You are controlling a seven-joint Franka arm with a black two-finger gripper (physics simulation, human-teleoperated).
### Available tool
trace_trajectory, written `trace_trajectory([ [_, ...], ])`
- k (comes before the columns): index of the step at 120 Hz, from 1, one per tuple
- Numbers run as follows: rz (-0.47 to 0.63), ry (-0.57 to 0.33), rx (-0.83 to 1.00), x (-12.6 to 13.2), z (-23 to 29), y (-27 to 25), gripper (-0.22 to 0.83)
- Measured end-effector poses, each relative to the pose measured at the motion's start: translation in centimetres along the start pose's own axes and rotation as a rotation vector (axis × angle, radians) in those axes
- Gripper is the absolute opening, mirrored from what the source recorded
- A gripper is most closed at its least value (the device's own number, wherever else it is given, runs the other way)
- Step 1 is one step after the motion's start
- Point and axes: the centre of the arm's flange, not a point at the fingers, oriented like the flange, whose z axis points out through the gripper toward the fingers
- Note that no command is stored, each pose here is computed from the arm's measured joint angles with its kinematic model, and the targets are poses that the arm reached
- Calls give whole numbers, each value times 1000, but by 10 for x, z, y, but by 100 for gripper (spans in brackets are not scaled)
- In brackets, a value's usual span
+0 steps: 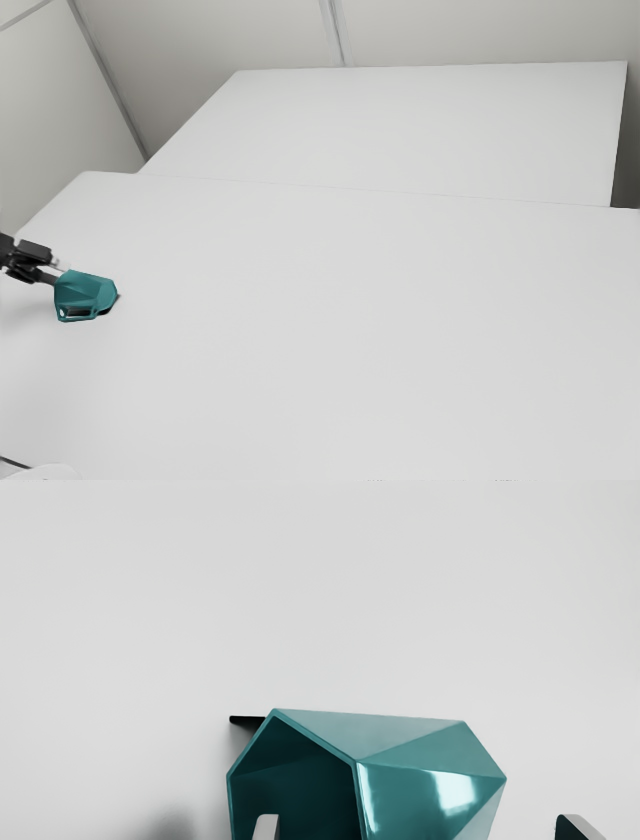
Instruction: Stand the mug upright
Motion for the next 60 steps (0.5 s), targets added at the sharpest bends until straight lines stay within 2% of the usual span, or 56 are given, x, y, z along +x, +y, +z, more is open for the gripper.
trace_trajectory([
  [23,24,14,-65,-1,24,4,61],
  [47,14,12,-108,-15,44,0,61],
  [51,18,13,-108,-16,44,1,57],
  [60,32,13,-102,-14,42,3,37],
])
